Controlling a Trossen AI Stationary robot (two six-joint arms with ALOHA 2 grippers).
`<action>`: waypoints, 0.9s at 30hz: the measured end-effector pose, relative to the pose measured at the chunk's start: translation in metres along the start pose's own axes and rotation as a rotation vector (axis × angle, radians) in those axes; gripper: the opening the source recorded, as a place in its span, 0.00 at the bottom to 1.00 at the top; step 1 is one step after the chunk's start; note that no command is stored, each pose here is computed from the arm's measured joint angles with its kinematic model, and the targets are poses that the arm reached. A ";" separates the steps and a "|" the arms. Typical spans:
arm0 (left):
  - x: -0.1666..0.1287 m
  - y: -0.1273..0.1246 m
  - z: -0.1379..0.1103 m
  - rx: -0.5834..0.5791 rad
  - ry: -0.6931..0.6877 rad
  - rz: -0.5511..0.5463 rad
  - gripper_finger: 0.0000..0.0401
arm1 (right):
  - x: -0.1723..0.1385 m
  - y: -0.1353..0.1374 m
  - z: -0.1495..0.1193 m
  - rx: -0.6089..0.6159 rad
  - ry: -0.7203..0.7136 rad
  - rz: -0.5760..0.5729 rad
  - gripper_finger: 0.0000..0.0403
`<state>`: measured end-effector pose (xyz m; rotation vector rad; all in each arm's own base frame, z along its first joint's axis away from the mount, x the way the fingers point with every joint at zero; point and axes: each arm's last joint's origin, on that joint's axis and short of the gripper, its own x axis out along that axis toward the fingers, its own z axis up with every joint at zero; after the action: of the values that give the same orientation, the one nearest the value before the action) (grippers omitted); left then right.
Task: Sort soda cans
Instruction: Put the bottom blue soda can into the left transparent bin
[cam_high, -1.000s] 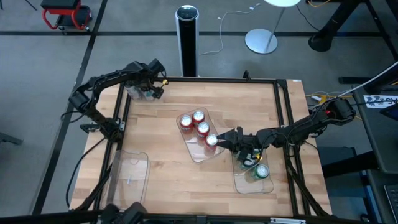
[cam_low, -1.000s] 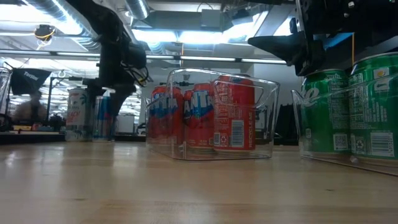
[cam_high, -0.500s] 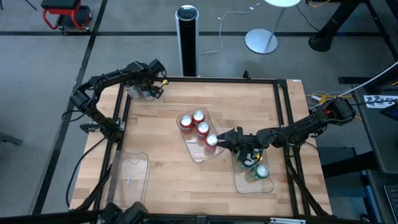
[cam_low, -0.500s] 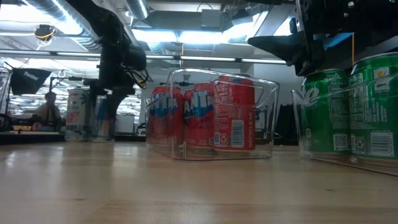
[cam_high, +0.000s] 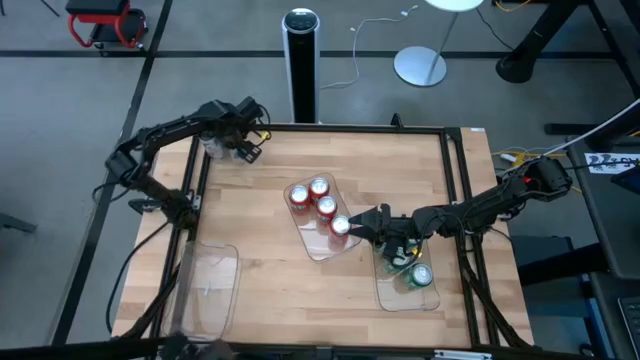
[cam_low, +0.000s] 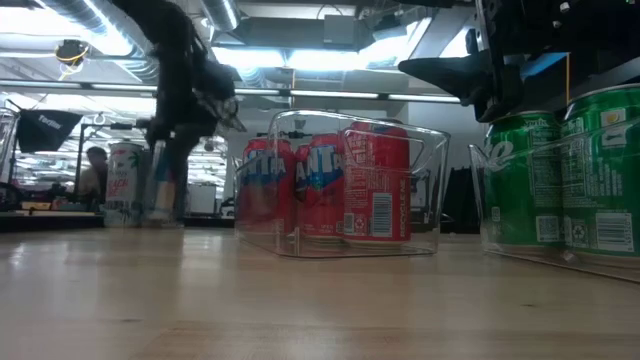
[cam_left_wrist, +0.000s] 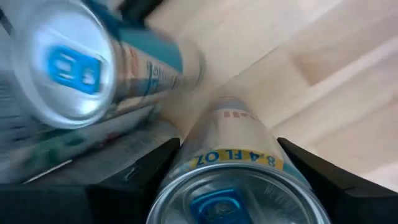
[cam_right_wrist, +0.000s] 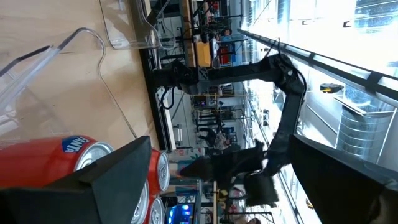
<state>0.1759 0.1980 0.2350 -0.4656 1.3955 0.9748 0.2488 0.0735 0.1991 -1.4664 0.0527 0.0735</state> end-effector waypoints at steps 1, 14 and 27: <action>-0.008 -0.001 -0.003 0.011 -0.018 -0.001 0.57 | 0.000 0.000 0.000 0.000 0.000 0.000 0.93; -0.111 -0.038 -0.071 0.113 -0.290 -0.209 0.57 | 0.000 0.000 0.000 -0.002 0.000 0.000 0.93; -0.166 -0.080 -0.152 0.182 -0.254 -0.465 0.57 | 0.000 0.000 0.000 -0.004 0.000 0.000 0.93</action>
<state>0.1657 -0.0135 0.3459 -0.4827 1.0689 0.5032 0.2488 0.0735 0.1991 -1.4702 0.0524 0.0739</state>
